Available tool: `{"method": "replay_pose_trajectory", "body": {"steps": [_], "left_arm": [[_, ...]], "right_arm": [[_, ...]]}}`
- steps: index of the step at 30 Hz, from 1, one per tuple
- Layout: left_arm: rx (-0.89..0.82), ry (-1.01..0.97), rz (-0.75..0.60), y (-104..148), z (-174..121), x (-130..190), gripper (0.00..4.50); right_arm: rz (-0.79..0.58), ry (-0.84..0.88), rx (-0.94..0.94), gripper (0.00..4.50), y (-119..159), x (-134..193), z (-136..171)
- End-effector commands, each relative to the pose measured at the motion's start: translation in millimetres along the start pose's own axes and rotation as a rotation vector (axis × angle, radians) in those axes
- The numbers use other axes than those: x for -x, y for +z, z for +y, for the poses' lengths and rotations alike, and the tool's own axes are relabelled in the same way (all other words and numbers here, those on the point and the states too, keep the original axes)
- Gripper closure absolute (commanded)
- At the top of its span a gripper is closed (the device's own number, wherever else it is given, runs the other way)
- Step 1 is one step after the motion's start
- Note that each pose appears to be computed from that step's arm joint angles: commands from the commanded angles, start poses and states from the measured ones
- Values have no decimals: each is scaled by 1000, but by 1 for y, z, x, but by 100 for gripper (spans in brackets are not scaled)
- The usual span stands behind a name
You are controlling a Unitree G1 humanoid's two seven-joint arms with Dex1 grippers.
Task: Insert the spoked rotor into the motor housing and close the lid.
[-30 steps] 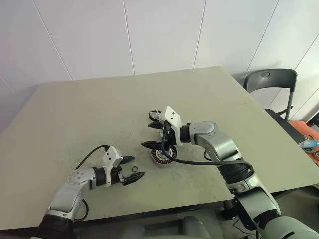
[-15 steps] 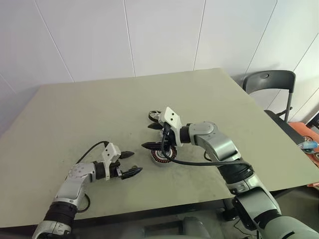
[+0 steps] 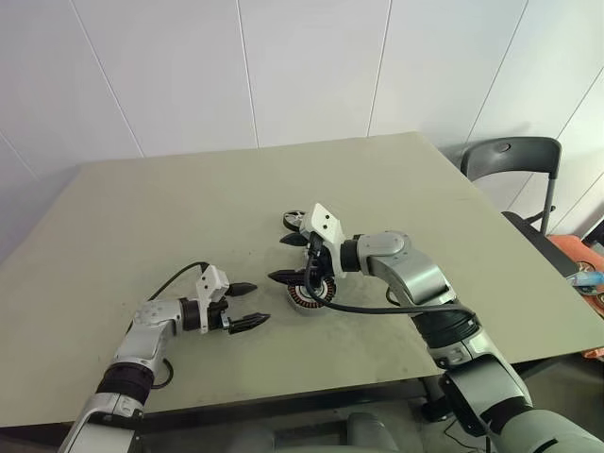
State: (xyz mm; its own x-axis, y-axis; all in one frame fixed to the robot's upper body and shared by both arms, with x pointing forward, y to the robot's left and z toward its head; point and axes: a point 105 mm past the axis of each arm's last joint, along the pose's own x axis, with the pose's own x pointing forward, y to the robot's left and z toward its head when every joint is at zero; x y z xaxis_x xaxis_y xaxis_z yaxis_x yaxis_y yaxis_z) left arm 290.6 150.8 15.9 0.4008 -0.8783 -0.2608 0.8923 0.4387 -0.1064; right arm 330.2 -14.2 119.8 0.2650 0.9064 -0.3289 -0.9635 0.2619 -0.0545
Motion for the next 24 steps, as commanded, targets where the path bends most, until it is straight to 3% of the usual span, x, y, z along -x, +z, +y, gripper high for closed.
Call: {"method": "replay_pose_trajectory", "body": {"steps": [1, 13, 24], "left_arm": [[27, -44, 9, -1, -15, -2, 0], [17, -74, 33, 1, -24, 0, 0], [-28, -83, 133, -16, -28, 2, 0]], "right_arm": [[-23, -2, 44, 3, 11, 1, -1], [-16, -4, 47, 3, 9, 0, -1], [-17, -8, 48, 3, 9, 0, -1]]}}
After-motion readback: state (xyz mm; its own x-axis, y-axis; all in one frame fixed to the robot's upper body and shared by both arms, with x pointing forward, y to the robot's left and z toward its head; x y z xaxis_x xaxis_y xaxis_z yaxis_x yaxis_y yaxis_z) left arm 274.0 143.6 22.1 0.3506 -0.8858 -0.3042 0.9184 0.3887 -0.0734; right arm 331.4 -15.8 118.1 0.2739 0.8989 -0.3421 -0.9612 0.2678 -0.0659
